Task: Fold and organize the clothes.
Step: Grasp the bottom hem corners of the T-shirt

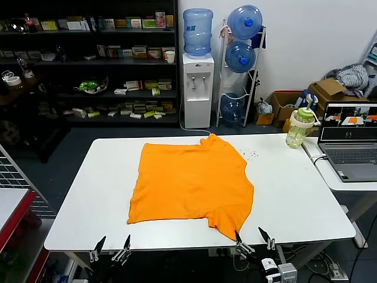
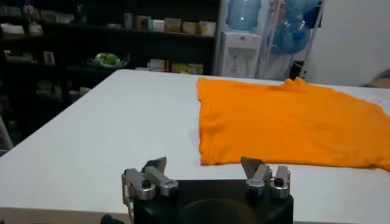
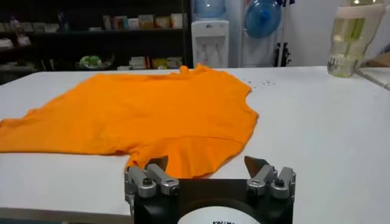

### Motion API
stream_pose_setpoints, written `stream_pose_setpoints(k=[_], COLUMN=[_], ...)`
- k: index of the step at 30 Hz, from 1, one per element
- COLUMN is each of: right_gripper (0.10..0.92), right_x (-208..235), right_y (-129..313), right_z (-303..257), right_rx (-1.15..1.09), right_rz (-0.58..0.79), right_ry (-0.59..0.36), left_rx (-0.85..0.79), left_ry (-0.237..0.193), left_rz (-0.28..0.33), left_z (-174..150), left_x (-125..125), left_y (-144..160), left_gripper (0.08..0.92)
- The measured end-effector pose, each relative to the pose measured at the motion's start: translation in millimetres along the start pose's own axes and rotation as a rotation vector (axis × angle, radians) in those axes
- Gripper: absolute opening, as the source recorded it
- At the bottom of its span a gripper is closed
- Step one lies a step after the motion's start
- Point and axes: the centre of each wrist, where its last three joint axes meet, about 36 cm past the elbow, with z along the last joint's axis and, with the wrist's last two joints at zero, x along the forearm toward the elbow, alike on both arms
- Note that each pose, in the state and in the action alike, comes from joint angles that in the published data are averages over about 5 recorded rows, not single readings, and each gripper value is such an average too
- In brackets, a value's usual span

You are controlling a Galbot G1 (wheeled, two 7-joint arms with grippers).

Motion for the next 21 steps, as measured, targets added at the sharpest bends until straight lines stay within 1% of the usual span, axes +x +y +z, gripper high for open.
stream_pose_setpoints(k=[5,10,19,21], right_gripper=[0.823,0.823,0.82,0.808], right_x=[-5.9,-23.0,-60.6,-65.2], right_y=[3.1,9.7,22.5,23.1], right_z=[-2.0,-4.4,1.8,4.3], right_rx=[-0.002,-0.004,0.0,0.003], right_rz=[0.001,0.005,0.006,0.007], right_ry=[-0.004,0.001,0.039,0.052], left_rx=[0.003,0.016,0.03,0.028], left_ry=[0.004,0.017,0.035,0.036], left_rz=[0.006,0.009,0.005,0.003], left_z=[-0.2,-1.1,3.6,4.7], left_x=[-4.1,-16.5,-61.4,-71.1], left_y=[0.1,-1.8,-3.3,-2.7], left_gripper=[0.823,0.823,0.823,0.817])
